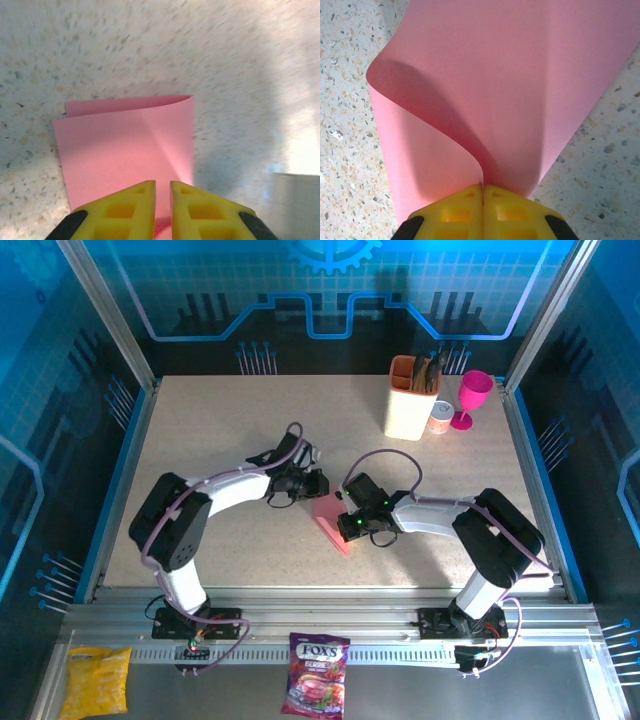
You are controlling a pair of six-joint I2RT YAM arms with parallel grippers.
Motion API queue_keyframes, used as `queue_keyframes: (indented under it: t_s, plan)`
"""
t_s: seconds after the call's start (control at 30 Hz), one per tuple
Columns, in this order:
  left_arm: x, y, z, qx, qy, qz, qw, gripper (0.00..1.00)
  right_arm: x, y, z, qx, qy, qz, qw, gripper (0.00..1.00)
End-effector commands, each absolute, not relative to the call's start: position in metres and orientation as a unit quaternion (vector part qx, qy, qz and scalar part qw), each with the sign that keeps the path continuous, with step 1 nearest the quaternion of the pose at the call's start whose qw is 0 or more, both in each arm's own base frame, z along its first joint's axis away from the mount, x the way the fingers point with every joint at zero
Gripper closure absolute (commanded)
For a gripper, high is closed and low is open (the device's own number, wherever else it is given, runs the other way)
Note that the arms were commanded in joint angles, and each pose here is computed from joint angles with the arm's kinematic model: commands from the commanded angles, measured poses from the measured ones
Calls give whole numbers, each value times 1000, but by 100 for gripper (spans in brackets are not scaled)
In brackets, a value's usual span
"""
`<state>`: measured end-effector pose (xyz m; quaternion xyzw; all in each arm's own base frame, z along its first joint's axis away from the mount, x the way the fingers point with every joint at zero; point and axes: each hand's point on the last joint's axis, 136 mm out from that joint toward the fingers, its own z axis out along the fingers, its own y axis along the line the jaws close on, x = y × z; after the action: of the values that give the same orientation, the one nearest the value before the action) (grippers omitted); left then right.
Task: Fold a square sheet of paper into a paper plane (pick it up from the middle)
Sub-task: Third fold the triangle at the center of the table.
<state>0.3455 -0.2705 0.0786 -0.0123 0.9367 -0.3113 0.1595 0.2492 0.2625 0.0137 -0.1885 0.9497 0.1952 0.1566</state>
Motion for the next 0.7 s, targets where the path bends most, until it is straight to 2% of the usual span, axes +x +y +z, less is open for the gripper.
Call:
queue_keyframes:
  t_s: [0.0,0.13,0.4,0.67]
  plan:
    - [333,-264,98,-23,930,-326,169,85,232,247,-8,-180,961,171,118,100]
    - [306,-262,91,-29,925,-347,156,100,230,247,-10,-181,962,169,117,100]
    - [263,-277,77,-10,916,-376,140,100,229,247,-15,-182,963,165,110,100]
    - [261,-287,64,-8,915,-378,138,100,228,246,-17,-182,963,164,108,100]
